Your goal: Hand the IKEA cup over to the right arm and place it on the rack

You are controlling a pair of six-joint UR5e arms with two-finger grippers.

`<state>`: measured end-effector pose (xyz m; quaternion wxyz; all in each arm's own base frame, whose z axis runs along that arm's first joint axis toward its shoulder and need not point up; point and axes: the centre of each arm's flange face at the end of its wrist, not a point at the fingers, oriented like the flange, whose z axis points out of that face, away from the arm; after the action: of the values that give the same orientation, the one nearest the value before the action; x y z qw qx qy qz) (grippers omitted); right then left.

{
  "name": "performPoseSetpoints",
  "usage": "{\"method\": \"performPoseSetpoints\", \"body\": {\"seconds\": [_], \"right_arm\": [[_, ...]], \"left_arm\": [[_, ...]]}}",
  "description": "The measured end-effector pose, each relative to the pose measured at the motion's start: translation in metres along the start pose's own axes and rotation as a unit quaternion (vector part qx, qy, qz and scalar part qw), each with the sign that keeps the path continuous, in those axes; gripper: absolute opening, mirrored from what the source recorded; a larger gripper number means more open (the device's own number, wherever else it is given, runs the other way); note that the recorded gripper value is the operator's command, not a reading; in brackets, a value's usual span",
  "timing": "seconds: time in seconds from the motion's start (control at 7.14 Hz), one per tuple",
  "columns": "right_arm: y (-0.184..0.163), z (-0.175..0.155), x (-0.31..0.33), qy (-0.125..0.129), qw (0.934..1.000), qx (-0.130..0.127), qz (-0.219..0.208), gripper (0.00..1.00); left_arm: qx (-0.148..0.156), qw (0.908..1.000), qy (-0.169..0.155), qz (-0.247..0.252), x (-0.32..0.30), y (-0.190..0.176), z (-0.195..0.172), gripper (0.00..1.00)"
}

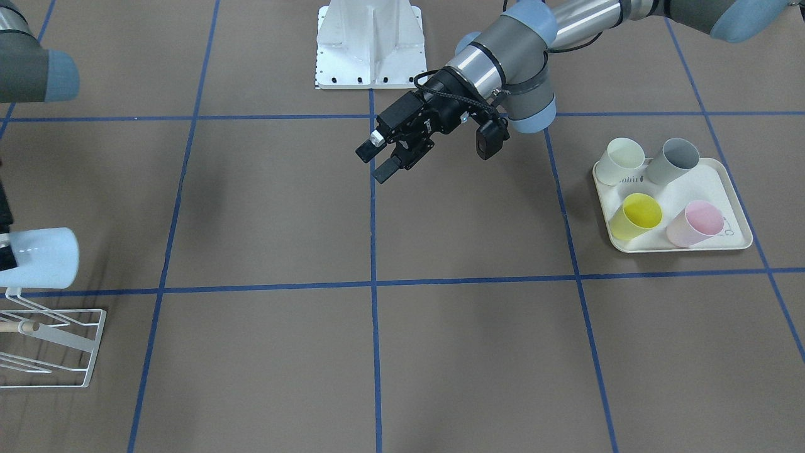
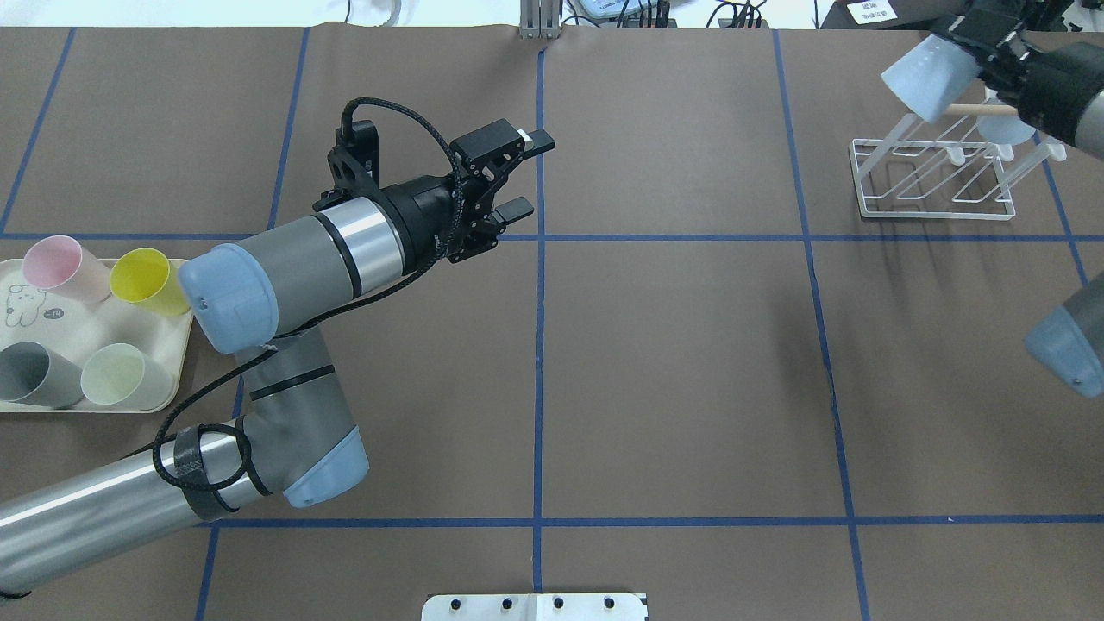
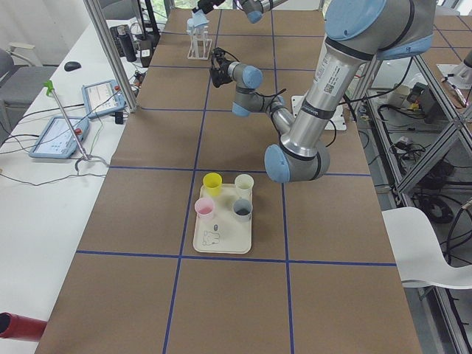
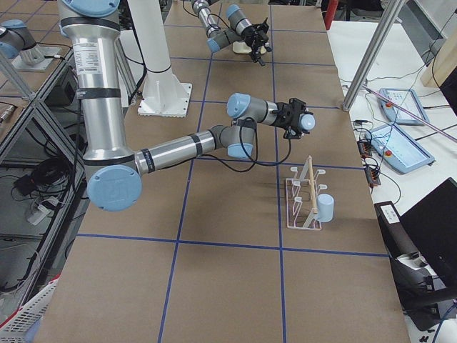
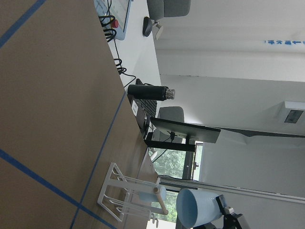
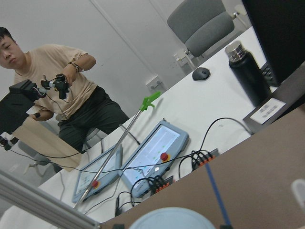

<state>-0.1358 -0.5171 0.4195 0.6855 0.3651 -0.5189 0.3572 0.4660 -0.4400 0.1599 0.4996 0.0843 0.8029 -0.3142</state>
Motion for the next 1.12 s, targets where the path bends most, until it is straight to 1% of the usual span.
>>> {"method": "performPoseSetpoints", "body": {"seconds": [0.14,0.28,0.42,0.56,0.7,0.84,0.98,1.12], "right_arm": [[-0.015,-0.013,0.036,0.034,0.9982,0.023,-0.044,0.00],[-0.022,-0.024,0.067,0.068,0.9930,0.043,-0.086,0.00],[-0.025,-0.036,0.094,0.101,0.9840,0.055,-0.136,0.00],[-0.027,-0.043,0.115,0.127,0.9740,0.064,-0.176,0.00],[-0.027,-0.042,0.134,0.151,0.9658,0.071,-0.199,0.00],[-0.027,-0.035,0.149,0.168,0.9603,0.075,-0.210,0.00],[-0.028,-0.027,0.155,0.176,0.9577,0.077,-0.214,0.00],[-0.028,-0.020,0.156,0.178,0.9568,0.078,-0.217,0.00]], "left_arm": [[0.007,0.9992,-0.028,0.027,0.007,0.004,0.001,1.00],[0.012,0.9970,-0.055,0.054,0.013,0.008,0.001,1.00],[0.016,0.9946,-0.074,0.071,0.018,0.010,0.000,1.00],[0.018,0.9932,-0.083,0.079,0.019,0.010,0.000,1.00],[0.019,0.9926,-0.087,0.082,0.018,0.010,0.000,1.00],[0.020,0.9924,-0.089,0.083,0.017,0.010,0.001,1.00],[0.020,0.9923,-0.090,0.083,0.017,0.010,0.001,1.00],[0.020,0.9921,-0.092,0.084,0.016,0.010,0.001,1.00]]}}
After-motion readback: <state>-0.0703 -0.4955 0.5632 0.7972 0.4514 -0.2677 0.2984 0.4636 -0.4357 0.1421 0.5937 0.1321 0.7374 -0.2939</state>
